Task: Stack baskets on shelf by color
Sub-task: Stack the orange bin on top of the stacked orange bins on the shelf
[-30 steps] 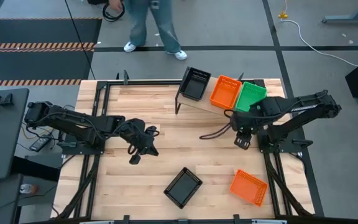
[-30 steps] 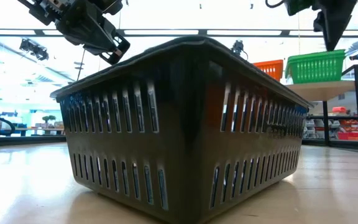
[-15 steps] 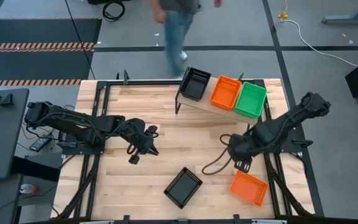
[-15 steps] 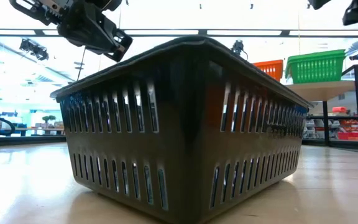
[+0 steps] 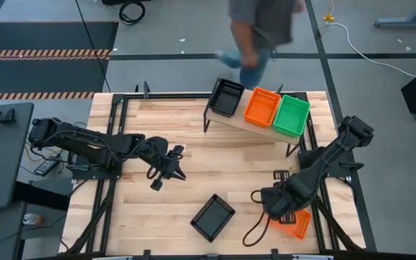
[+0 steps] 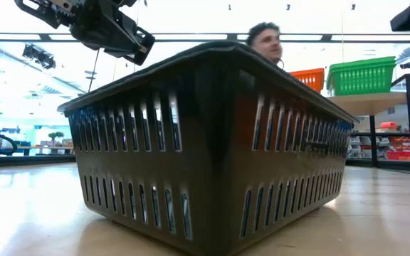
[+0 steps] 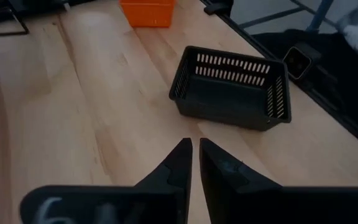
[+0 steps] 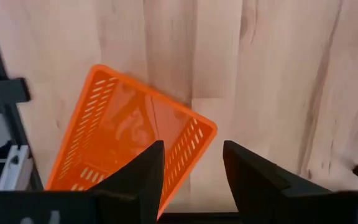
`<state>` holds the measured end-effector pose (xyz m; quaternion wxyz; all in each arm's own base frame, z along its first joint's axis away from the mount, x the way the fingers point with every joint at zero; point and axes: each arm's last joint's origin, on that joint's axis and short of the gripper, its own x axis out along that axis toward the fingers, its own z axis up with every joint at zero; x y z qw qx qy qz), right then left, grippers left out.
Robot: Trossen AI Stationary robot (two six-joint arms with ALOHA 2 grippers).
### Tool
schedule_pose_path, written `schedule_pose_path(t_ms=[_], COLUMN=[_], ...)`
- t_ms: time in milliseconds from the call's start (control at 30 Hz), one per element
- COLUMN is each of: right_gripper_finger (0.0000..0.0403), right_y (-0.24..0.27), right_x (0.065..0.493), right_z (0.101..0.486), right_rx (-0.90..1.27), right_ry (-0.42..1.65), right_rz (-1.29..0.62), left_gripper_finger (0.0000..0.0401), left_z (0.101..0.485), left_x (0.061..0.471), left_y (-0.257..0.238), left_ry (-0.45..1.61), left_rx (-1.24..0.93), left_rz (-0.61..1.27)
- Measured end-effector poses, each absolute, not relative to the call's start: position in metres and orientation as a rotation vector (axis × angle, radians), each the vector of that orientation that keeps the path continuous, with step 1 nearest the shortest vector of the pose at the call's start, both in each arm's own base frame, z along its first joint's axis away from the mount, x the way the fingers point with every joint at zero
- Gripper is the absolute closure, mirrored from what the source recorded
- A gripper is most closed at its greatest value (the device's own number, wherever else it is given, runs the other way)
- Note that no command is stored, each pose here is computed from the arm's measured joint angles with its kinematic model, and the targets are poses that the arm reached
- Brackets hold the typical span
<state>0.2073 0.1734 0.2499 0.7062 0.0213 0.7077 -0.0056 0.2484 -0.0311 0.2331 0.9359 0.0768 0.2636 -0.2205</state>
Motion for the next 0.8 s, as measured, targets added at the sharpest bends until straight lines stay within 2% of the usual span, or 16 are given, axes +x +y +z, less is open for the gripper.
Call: schedule_pose_path(t_ms=[500,800], right_gripper_finger=[0.0224,0.0224], right_y=[0.194,0.202], right_x=[0.227,0.222], right_z=[0.196,0.191], right_rx=[-0.197,-0.206], right_ry=[1.648,1.693], right_rz=[-0.012,0.046], left_gripper_finger=[0.0368,0.037], left_z=[0.232,0.23], left_x=[0.245,0.24], left_y=[-0.048,-0.066], left_ry=[0.572,0.612], left_rx=[0.081,0.069], left_rz=[-0.489,-0.446])
